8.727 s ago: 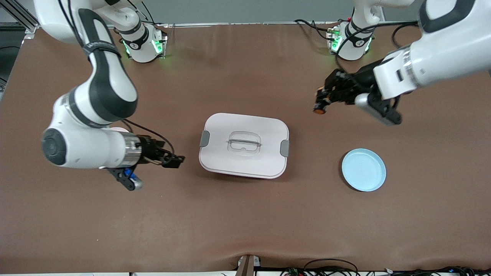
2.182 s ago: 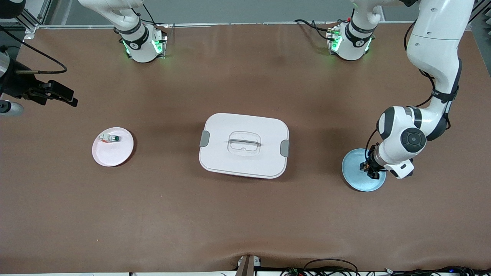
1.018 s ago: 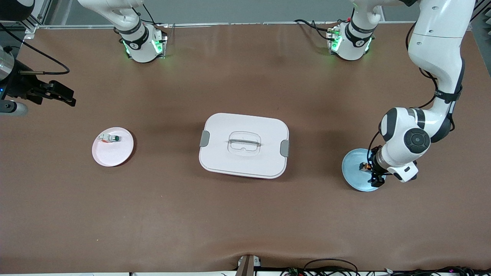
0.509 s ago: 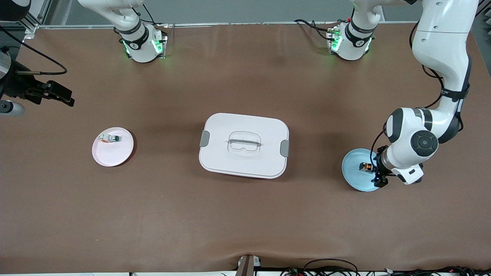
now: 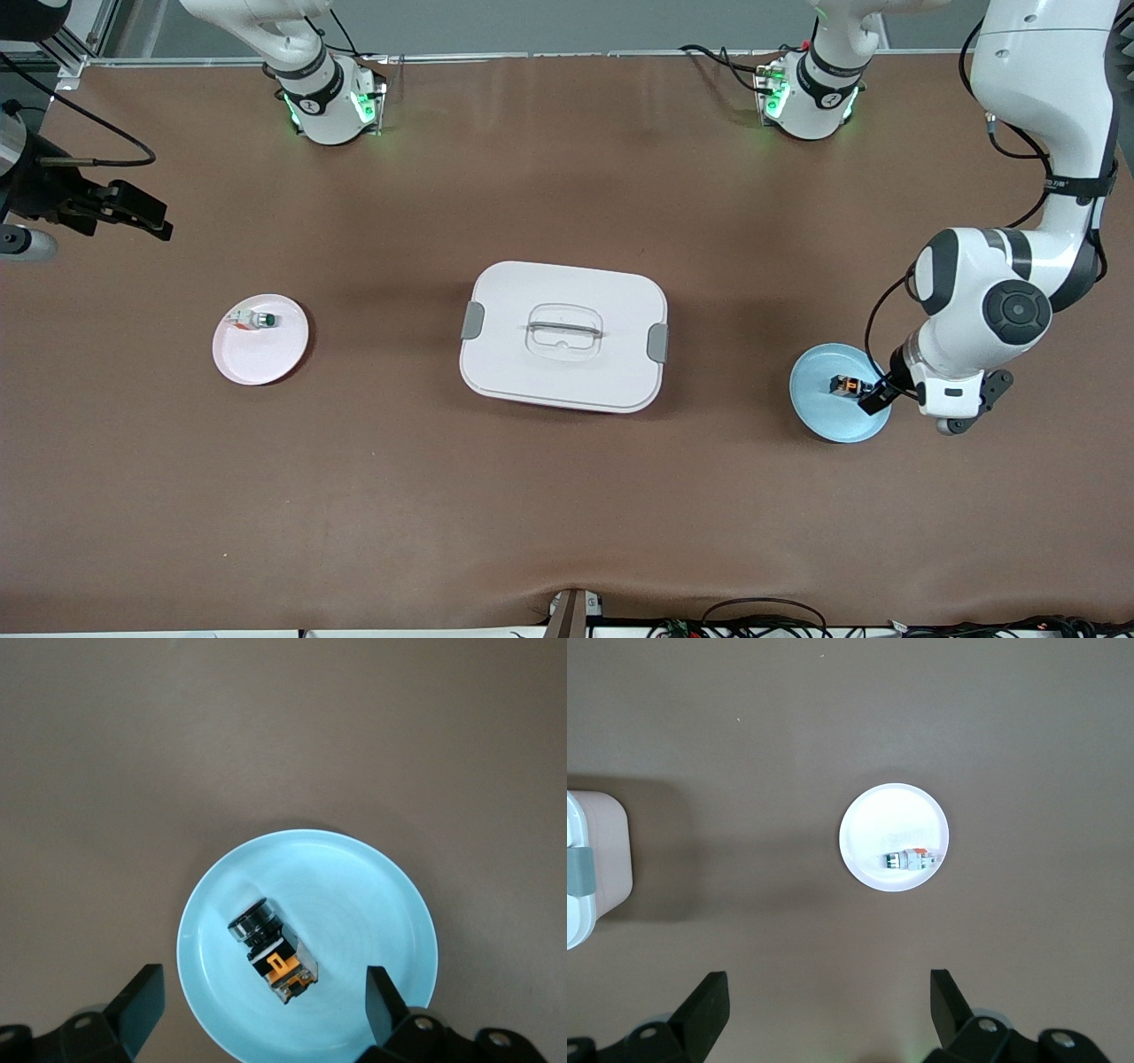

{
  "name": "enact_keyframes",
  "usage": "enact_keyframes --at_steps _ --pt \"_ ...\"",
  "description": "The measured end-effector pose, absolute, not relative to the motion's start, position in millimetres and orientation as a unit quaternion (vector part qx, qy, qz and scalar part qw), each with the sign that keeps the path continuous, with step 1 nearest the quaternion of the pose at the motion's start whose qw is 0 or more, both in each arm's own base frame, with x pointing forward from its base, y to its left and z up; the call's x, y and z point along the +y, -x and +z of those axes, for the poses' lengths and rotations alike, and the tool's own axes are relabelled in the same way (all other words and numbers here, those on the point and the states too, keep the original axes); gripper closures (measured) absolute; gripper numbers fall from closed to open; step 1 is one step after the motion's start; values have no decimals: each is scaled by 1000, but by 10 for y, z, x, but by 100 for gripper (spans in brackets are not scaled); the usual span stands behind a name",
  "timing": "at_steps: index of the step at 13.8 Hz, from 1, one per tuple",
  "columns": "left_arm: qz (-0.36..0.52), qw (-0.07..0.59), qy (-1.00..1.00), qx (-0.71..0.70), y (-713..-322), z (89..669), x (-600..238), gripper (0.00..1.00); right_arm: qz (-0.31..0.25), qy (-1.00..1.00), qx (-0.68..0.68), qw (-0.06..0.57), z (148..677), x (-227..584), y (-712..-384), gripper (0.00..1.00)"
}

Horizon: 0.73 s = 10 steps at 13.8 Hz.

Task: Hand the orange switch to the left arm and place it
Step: 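Lower the switch onto the light-blue plate and open the left gripper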

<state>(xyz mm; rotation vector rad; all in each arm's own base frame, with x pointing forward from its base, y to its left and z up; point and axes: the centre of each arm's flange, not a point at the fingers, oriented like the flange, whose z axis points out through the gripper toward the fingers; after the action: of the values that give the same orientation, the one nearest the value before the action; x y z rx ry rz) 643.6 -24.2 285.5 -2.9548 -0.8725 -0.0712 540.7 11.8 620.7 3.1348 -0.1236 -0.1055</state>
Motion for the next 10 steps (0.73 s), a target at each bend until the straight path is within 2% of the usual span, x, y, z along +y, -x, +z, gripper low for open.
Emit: enact_keyframes --at_steps 5,10 --pt "-25 15 998 -62 -6447 2996 -220 0 -35 -998 -42 -16 6204 115 -5402 0" --pt "-29 6 999 -37 -6451 3074 -220 0 -35 -999 -31 -23 6204 43 -5404 0"
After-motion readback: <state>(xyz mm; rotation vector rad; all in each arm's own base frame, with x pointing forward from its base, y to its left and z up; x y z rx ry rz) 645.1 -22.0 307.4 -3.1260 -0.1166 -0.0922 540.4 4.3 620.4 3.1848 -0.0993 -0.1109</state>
